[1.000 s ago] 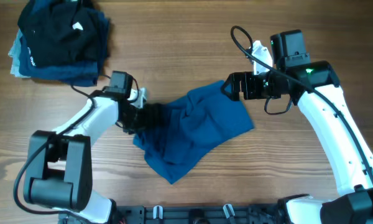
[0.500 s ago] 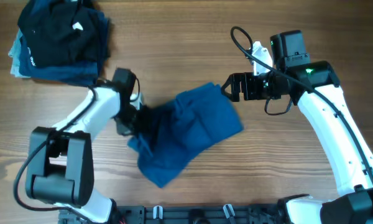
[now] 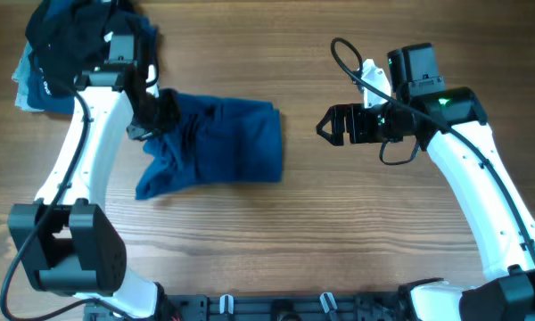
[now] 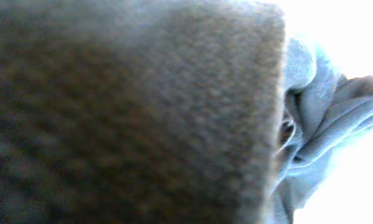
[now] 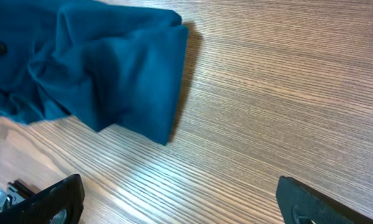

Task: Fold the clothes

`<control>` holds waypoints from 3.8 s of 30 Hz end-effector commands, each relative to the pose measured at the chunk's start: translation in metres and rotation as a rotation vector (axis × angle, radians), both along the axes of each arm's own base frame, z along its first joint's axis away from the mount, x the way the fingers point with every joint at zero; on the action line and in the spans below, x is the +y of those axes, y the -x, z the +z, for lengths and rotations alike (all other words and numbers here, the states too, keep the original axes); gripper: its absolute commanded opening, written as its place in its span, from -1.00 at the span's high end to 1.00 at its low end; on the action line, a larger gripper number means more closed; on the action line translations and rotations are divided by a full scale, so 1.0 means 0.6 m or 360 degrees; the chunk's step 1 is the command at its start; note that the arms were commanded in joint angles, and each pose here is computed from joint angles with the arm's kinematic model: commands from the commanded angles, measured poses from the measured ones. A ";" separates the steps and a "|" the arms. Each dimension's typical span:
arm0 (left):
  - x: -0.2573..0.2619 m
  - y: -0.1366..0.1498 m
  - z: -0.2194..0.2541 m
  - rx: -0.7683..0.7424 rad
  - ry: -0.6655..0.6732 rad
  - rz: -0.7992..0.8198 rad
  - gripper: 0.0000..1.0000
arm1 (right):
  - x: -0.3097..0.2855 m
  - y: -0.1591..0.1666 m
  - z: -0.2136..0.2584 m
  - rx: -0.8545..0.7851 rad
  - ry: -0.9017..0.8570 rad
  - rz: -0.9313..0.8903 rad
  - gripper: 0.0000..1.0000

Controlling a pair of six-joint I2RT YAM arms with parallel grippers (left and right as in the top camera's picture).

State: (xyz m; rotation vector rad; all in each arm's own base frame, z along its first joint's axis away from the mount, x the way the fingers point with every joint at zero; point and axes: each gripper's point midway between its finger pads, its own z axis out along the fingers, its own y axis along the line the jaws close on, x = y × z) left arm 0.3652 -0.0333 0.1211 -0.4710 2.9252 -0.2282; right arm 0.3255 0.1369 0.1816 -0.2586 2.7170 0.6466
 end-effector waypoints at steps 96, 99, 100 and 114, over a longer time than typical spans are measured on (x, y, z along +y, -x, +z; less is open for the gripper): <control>-0.139 -0.050 -0.220 0.0199 0.0415 0.0085 0.92 | 0.091 -0.025 -0.001 0.0146 -0.0529 0.0131 -0.99; -0.133 -0.054 -0.151 0.0098 0.0438 0.0080 0.92 | 0.092 -0.028 0.001 0.0130 -0.0532 0.0133 -0.99; -0.133 -0.053 -0.125 0.0057 0.0444 0.0074 0.92 | 0.092 -0.029 0.001 0.0126 -0.0533 0.0134 -0.99; -0.172 0.093 -0.077 0.0308 0.0683 -0.0132 0.91 | 0.094 -0.036 0.004 0.0085 -0.0537 0.0146 -0.99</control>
